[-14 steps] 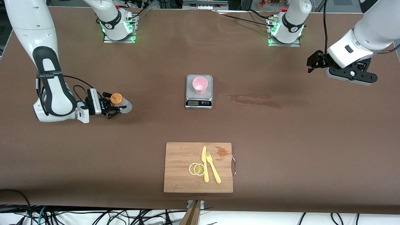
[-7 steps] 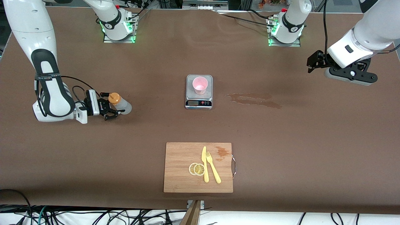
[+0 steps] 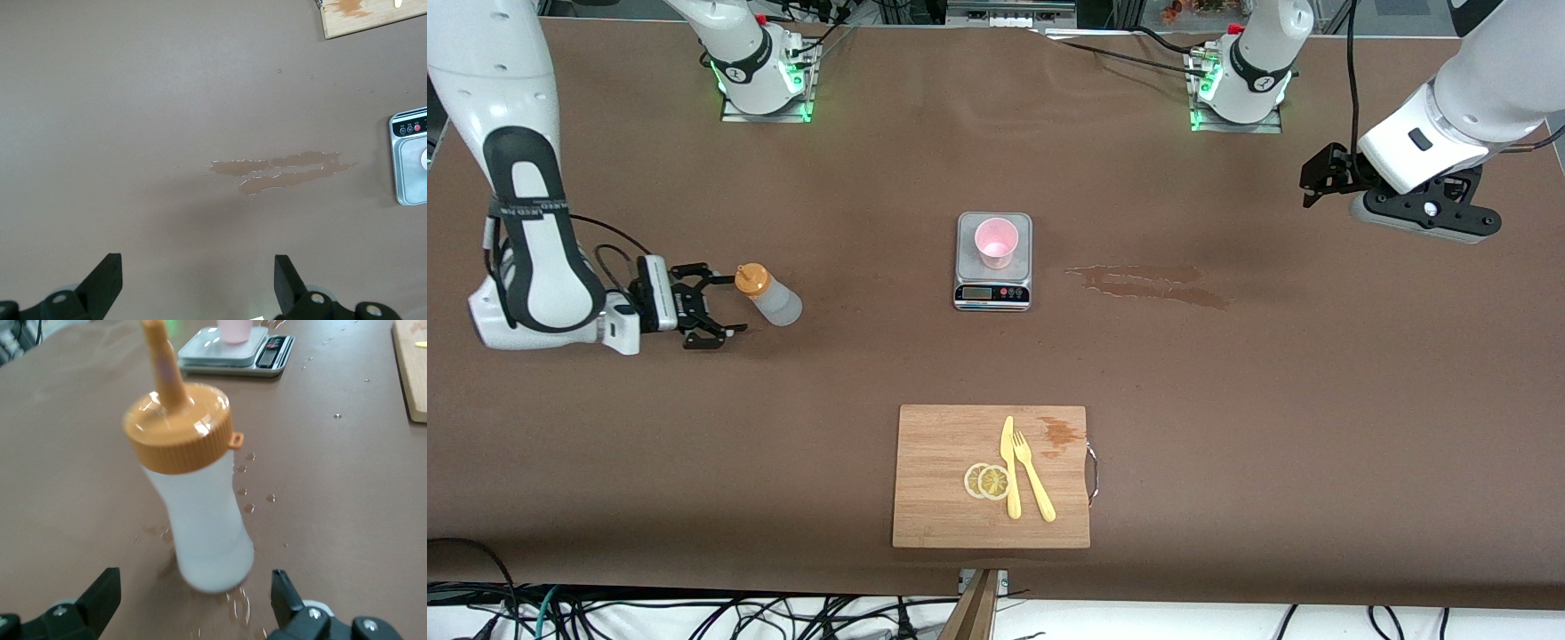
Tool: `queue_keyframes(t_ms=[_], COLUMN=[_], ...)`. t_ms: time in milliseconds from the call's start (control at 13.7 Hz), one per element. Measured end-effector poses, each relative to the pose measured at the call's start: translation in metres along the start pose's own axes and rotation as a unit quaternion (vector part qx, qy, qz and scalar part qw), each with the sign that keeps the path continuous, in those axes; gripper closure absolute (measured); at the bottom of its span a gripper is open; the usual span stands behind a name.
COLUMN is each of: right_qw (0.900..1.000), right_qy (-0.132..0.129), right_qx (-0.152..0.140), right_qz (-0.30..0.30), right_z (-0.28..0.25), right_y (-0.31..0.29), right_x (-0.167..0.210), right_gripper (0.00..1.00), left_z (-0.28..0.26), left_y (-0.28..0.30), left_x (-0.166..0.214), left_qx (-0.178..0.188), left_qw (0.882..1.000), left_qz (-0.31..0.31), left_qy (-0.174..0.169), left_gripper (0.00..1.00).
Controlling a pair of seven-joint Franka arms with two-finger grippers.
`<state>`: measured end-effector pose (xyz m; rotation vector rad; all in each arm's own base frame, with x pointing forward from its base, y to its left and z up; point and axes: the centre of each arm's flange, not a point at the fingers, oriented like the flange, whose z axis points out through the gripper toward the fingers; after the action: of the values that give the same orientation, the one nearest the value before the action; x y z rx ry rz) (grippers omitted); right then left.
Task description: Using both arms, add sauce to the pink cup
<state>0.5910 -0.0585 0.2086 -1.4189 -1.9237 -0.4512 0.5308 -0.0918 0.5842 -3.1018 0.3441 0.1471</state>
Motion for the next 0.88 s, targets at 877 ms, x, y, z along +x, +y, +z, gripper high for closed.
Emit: queue_keyframes(t_ms=[877], right_qw=[0.927], right_qy=[-0.307], right_qx=[-0.081], right_qz=[0.198], right_z=[-0.182], right_y=[-0.057], right_x=[0.252], right_gripper=[0.00], left_z=[0.000], left_y=[-0.003], left_x=[0.000], left_qx=[0.000], left_qw=[1.000], left_qz=[-0.003], left_qy=[-0.001], left_gripper=[0.00])
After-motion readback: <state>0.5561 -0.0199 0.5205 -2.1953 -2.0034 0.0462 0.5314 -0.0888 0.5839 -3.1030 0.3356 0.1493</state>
